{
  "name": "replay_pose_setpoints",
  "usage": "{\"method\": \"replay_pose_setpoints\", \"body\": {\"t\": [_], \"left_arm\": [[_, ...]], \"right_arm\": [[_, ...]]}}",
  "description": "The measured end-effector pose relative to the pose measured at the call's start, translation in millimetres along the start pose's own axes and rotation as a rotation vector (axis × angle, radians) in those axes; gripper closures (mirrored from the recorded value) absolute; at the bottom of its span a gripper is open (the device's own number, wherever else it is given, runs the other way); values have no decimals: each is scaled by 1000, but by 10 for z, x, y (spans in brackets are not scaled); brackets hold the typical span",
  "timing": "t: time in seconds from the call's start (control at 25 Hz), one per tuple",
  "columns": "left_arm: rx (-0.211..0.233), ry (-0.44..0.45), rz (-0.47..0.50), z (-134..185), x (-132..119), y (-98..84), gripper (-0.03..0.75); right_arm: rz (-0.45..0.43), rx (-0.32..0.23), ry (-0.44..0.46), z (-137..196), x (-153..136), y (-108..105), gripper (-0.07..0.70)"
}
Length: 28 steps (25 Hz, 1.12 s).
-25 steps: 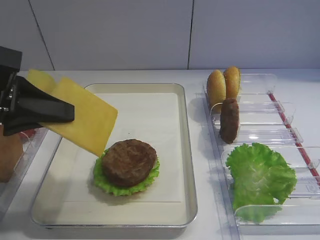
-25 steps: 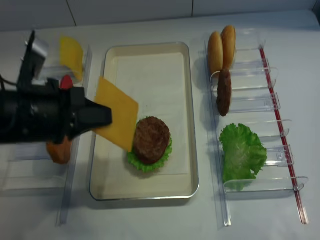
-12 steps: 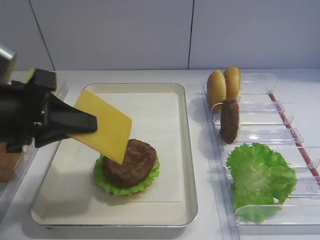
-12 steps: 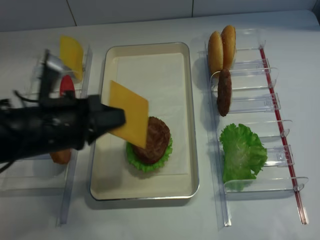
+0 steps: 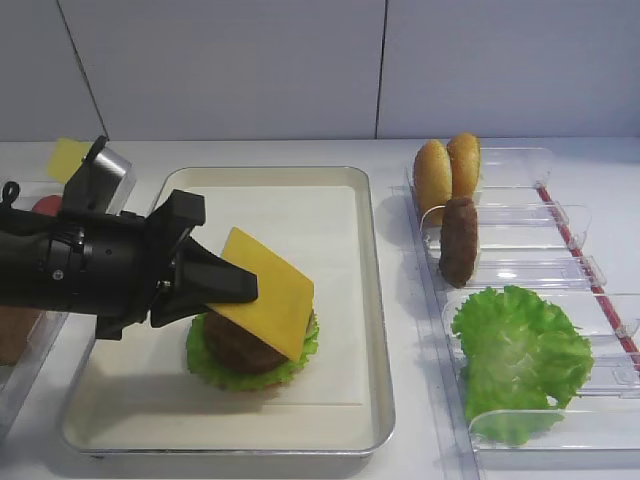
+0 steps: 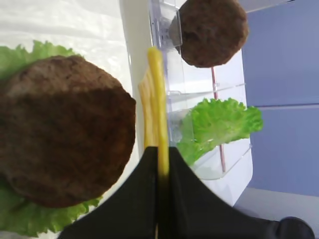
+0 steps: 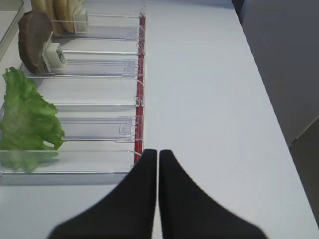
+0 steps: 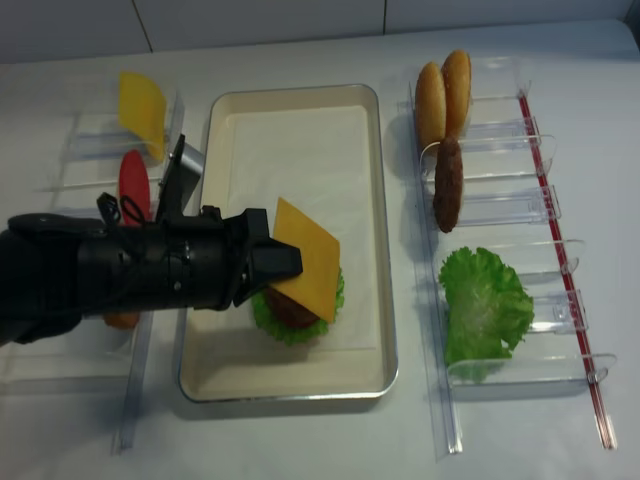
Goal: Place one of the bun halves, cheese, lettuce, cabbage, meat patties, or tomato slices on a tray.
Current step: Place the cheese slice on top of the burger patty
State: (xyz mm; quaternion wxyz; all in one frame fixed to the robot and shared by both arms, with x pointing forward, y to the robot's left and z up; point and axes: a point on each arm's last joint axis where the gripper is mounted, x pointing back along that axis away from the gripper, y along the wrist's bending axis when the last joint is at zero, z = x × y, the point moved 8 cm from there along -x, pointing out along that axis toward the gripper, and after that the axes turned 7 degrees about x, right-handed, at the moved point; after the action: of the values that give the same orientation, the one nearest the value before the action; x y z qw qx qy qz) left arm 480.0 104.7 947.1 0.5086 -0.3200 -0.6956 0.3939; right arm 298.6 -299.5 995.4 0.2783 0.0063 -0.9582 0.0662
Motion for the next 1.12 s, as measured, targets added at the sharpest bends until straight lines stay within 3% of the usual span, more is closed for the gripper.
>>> {"method": "replay_pose_setpoints", "body": {"t": [0.36, 0.68, 0.92, 1.12], "left_arm": [[-13, -29, -79, -54, -6, 146, 711], [17, -19, -102, -60, -60, 246, 711], [10, -30, -114, -79, -57, 266, 711], [10, -36, -121, -90, -56, 278, 664]], "right_arm": [[0, -1, 0, 0, 0, 0, 428], [0, -2, 0, 0, 0, 0, 428], [0, -2, 0, 0, 0, 0, 428], [0, -2, 0, 0, 0, 0, 428]]}}
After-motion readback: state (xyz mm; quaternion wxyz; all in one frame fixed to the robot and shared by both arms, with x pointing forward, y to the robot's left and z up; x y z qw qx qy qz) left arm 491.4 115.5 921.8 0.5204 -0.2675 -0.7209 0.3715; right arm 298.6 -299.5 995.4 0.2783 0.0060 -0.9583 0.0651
